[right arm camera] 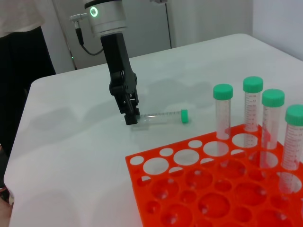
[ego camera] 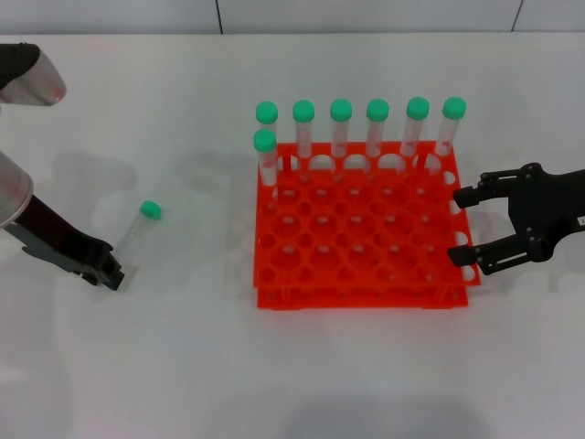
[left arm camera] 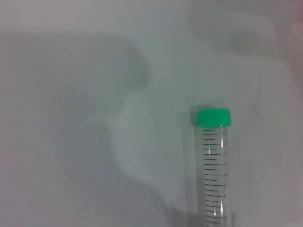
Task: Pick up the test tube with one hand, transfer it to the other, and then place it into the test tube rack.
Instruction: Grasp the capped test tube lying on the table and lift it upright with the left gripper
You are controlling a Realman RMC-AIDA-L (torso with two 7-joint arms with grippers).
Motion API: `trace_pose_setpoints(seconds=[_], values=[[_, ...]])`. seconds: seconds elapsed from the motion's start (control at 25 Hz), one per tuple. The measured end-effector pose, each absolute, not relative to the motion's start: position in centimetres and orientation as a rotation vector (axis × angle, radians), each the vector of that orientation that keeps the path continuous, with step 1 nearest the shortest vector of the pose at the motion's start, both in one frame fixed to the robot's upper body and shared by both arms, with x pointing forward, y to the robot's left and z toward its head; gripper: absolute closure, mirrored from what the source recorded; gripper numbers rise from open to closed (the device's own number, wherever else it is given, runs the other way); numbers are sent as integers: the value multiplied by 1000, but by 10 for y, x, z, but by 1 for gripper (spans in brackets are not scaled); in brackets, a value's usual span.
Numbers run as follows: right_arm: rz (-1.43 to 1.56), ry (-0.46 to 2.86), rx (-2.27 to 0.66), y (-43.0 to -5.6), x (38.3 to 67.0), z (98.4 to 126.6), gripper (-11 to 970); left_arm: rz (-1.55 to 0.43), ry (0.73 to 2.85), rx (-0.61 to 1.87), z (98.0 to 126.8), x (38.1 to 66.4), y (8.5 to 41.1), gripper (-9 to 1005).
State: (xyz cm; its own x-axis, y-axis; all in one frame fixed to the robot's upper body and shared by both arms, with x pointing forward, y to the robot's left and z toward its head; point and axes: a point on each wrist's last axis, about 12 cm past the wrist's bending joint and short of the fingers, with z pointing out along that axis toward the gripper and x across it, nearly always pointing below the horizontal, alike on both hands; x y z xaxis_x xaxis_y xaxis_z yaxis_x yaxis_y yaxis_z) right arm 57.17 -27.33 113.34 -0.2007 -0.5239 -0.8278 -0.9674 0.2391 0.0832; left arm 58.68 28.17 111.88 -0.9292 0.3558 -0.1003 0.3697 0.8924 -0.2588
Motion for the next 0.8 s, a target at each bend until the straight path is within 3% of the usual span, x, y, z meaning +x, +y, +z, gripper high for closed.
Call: trace_pose_setpoints(seconds=[0.24, 0.52, 0.8], values=[[827, 1831, -1369, -273, 572, 1133, 103, -430, 3000, 578, 1118, 586, 282, 761], [829, 1835, -1363, -275, 571, 1133, 103, -459, 2967, 590, 1121, 587, 282, 810], [835, 1837, -1356, -276, 570, 1133, 103, -536, 2776, 628, 1158, 590, 283, 809]])
